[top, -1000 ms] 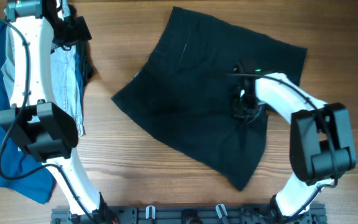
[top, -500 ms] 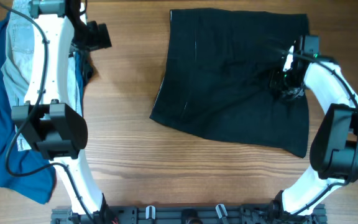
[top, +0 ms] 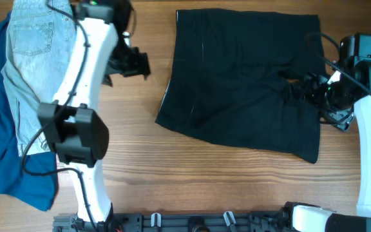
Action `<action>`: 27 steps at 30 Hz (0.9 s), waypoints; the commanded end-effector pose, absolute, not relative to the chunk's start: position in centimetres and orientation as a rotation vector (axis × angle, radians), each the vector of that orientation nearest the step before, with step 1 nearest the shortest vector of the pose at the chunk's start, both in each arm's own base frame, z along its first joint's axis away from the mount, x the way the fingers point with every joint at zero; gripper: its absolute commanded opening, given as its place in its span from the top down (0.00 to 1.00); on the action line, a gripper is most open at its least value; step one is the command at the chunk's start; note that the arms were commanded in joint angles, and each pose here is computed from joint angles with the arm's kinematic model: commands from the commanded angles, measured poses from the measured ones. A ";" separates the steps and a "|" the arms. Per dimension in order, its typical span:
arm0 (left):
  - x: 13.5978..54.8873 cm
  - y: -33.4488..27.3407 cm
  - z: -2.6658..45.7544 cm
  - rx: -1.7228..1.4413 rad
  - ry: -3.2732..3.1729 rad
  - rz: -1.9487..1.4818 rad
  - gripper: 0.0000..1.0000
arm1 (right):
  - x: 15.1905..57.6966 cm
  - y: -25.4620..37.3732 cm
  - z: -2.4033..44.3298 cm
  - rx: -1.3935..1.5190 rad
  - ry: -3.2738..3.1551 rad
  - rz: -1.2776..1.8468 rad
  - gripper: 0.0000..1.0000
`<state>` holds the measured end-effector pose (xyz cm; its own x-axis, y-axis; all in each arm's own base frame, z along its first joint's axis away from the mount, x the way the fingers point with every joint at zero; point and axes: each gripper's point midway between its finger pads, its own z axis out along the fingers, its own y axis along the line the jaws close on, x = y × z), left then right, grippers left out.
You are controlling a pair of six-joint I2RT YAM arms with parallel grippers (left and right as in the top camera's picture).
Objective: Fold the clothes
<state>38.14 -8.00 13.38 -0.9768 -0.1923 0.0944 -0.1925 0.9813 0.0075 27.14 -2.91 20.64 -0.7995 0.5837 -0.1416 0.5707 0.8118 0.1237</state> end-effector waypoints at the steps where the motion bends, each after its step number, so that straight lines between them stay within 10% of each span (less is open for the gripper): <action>1: 35.9 -11.3 9.9 0.464 -2.935 0.036 0.10 | 26.3 -3.4 19.6 1.068 2.813 0.059 0.01; 18: 30.2 -16.3 0.6 0.771 -2.820 -0.102 0.24 | 21.2 -3.7 11.1 1.386 2.899 -0.127 0.07; 24: 29.9 -16.2 0.1 0.771 -2.820 -0.112 0.96 | 20.6 -3.5 9.4 1.442 2.894 -0.131 0.08; 27: 30.8 -15.7 0.0 0.777 -2.866 -0.137 0.96 | 20.2 -3.5 7.9 1.520 2.855 -0.142 0.08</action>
<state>30.18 -16.58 0.01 -0.8471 -0.4947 0.1943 -0.4812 0.8691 0.1147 21.06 -3.37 9.18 -0.6077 0.7929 0.0446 0.7883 0.6091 -0.0874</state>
